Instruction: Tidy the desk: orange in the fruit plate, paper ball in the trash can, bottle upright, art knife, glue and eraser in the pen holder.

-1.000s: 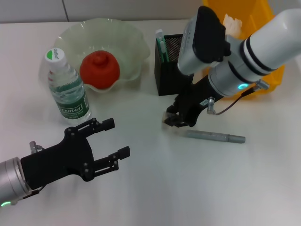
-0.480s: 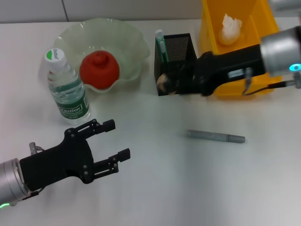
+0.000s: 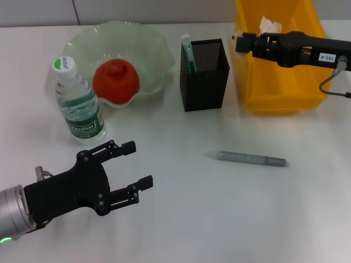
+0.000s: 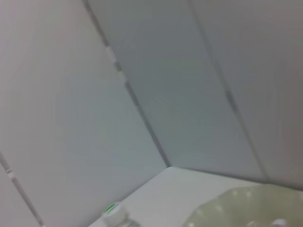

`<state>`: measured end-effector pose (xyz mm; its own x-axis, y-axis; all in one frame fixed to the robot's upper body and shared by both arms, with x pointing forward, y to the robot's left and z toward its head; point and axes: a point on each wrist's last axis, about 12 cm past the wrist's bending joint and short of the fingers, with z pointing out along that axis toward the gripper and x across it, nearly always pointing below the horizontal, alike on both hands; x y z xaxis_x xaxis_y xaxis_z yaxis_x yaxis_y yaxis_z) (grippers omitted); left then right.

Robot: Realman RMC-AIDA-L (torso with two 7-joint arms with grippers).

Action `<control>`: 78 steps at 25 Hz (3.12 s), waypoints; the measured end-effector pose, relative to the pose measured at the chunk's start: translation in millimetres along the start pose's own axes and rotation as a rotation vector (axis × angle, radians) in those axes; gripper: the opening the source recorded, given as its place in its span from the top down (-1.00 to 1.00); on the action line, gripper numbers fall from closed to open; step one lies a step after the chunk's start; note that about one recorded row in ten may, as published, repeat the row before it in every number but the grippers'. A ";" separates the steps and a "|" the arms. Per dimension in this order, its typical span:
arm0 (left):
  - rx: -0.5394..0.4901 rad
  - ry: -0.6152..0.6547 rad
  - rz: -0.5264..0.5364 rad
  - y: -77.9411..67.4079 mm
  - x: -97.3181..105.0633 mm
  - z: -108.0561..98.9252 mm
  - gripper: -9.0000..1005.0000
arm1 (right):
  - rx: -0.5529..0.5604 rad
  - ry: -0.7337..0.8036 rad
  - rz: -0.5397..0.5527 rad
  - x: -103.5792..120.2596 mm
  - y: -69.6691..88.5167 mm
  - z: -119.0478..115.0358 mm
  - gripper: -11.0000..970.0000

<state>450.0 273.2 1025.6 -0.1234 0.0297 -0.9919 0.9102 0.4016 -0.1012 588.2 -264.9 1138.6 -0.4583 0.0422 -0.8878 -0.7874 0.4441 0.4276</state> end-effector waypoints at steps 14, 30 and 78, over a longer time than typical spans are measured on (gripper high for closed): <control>0.017 -0.005 0.001 -2.8 -0.1 -0.6 -0.54 | 0.113 0.114 -0.248 1.3 -8.4 48.3 0.46; 0.011 -0.008 -0.006 -3.9 0.9 -0.8 -0.54 | 0.208 0.181 -0.370 -0.1 -15.3 74.8 0.28; 0.015 0.034 -0.007 -1.8 3.8 -0.8 -0.54 | 0.003 1.049 -0.506 -7.8 41.4 103.5 -0.28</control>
<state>447.5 273.4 1022.1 -0.1433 0.0585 -0.9879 0.9152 0.3877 -0.1098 601.9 -154.2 1145.6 -0.2092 -0.9012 -0.3795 -0.9777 0.2006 0.0626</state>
